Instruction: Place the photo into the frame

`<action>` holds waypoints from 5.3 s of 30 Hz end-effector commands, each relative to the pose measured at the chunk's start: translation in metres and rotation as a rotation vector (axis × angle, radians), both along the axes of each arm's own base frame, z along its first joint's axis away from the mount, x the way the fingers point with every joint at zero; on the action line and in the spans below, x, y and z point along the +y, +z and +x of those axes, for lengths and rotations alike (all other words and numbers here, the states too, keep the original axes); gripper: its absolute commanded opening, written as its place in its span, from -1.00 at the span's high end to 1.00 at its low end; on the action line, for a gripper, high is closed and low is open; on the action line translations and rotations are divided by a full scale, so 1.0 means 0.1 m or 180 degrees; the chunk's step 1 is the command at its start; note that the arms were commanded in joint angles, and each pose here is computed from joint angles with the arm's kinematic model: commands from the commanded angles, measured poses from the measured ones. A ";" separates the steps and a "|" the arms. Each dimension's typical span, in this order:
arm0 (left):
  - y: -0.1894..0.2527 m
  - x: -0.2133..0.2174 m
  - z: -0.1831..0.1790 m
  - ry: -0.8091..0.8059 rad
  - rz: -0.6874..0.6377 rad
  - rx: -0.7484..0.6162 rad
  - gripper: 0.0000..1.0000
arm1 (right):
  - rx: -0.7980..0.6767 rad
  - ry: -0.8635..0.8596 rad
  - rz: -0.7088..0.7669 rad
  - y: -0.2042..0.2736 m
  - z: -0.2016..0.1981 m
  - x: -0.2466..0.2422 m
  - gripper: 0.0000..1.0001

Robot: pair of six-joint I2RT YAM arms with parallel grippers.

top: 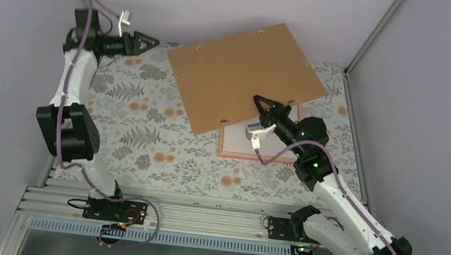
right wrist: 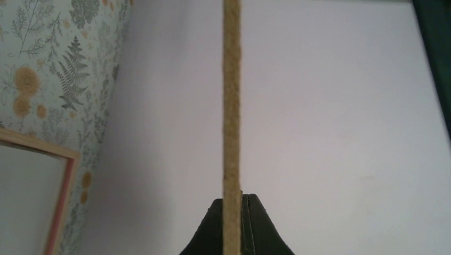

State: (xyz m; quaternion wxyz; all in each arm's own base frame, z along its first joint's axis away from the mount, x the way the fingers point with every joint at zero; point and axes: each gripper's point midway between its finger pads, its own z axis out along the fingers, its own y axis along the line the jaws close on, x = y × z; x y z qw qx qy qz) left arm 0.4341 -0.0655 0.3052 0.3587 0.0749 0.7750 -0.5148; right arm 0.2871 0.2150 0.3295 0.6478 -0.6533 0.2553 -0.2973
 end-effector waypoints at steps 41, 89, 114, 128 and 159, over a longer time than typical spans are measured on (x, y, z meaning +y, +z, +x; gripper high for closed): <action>-0.28 -1.55 -1.41 -0.2063 -0.0571 0.0488 -0.12 | -0.0410 0.1699 -0.0417 -0.46 -1.54 0.04 0.94; 0.22 -0.86 0.05 -0.0255 -0.0677 -0.0057 0.95 | 0.3877 -0.2010 0.1997 -0.90 0.34 -1.06 -1.00; 0.05 -0.56 0.10 -0.0129 -0.0292 -0.0202 0.95 | 0.5828 -0.3208 0.4396 -2.58 1.97 -2.51 -0.26; -0.14 -0.48 0.10 -0.0068 -0.0406 -0.0025 0.95 | 0.6529 -0.2856 0.4606 -2.93 1.78 -2.15 -0.13; -0.89 -1.33 0.15 -0.0369 -0.0942 0.0778 0.95 | 0.7193 -0.2263 0.4412 -2.72 1.21 -1.41 -0.17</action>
